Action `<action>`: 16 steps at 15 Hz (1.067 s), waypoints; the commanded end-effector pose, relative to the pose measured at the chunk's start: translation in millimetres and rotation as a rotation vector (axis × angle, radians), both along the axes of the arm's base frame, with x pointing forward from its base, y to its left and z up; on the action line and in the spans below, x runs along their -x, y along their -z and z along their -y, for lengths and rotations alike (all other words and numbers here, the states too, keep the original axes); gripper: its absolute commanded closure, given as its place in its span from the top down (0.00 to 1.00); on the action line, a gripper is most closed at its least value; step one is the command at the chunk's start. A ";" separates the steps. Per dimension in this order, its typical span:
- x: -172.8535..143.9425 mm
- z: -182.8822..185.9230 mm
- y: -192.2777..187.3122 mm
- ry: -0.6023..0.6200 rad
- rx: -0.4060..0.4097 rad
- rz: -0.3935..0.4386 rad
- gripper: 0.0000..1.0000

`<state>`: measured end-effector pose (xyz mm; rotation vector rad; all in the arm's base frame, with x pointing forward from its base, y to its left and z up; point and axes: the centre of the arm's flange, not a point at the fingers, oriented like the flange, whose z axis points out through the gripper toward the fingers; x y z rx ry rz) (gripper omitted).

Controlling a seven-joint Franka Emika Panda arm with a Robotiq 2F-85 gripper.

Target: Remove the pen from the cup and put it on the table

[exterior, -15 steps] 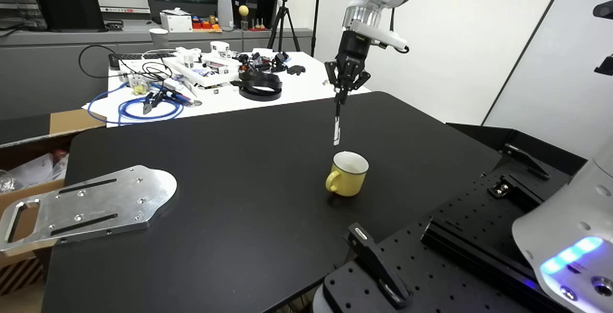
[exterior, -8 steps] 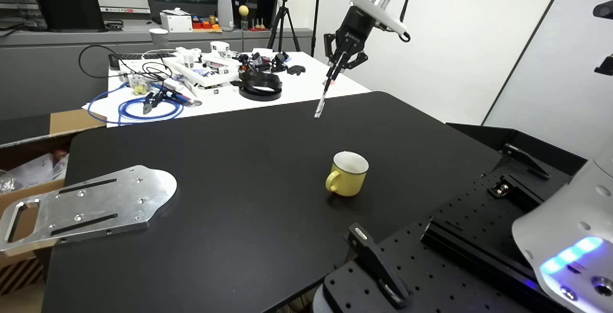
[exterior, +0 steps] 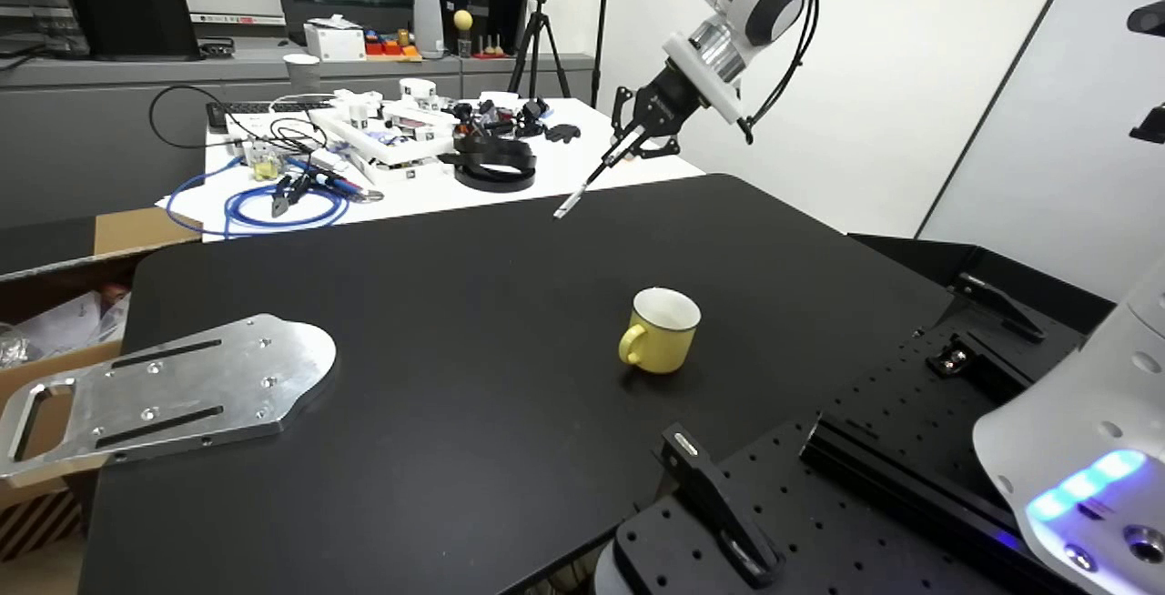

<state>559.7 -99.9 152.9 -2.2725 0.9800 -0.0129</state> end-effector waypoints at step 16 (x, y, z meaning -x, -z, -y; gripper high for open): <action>-18.1 5.5 204.8 0.231 -0.272 -0.189 0.38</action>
